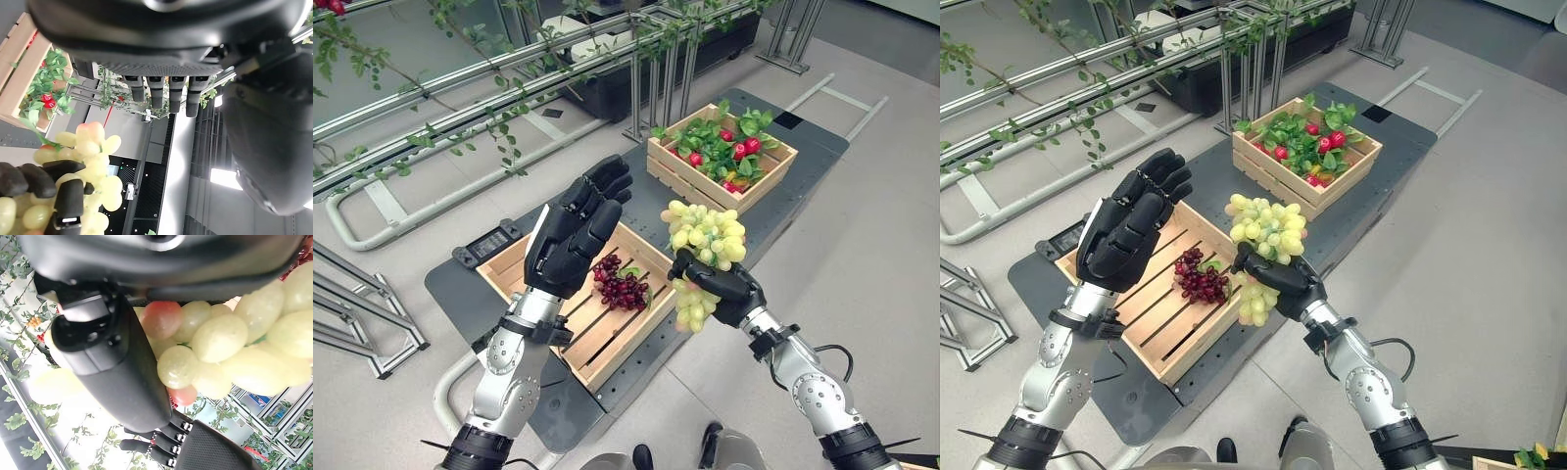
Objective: Pick up the fruits from the basket on one side to the basket on the other side
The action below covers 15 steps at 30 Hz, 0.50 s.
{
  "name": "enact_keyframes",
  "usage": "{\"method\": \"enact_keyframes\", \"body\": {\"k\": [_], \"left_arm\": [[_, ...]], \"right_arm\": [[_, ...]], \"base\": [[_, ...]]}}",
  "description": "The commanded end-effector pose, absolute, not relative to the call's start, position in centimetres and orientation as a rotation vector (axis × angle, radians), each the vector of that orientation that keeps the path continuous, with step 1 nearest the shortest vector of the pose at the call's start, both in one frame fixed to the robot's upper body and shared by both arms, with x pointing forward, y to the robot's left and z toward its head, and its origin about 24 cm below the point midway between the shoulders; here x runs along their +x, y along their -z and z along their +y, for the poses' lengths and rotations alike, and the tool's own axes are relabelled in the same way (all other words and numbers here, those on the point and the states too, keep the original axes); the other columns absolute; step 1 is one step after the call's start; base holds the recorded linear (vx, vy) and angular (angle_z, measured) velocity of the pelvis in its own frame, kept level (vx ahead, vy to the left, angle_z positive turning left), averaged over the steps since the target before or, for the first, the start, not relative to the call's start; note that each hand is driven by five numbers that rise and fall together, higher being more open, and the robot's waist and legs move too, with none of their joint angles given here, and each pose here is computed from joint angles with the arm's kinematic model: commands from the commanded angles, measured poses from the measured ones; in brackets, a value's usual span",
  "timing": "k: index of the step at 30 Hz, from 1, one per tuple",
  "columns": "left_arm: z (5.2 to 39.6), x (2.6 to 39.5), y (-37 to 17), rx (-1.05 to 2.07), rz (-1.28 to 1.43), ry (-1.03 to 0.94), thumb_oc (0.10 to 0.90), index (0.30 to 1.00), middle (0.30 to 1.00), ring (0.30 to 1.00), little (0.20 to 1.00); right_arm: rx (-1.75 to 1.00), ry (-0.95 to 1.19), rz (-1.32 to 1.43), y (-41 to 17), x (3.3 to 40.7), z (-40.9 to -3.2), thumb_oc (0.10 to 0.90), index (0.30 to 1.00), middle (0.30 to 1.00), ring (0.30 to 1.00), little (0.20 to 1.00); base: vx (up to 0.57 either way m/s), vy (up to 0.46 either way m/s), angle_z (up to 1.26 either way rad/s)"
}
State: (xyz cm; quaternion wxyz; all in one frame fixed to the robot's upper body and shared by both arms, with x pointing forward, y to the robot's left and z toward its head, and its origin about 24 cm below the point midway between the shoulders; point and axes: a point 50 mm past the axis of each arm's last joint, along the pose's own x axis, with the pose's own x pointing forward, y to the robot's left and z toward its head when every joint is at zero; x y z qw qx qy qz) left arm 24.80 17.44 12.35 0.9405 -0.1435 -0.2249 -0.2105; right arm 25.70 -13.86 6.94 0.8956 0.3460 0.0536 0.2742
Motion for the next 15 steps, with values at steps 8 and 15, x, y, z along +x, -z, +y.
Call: {"method": "enact_keyframes", "body": {"k": [8, 15], "left_arm": [[18.0, 24.5, -17.4, -0.262, -0.695, 0.516, 0.800, 0.900, 0.900, 0.900, 0.900], [17.2, 24.4, -17.2, -0.311, -0.734, 0.503, 0.800, 0.900, 0.900, 0.900, 0.900]], "right_arm": [[0.772, -0.813, -0.138, -12.5, 26.9, -10.1, 0.400, 0.300, 0.300, 0.300, 0.300], [0.738, -0.834, -0.123, -12.3, 26.3, -10.6, 0.400, 0.300, 0.300, 0.300, 0.300]], "base": [[-0.09, -0.197, -1.29], [-0.23, -0.323, -1.27]]}}
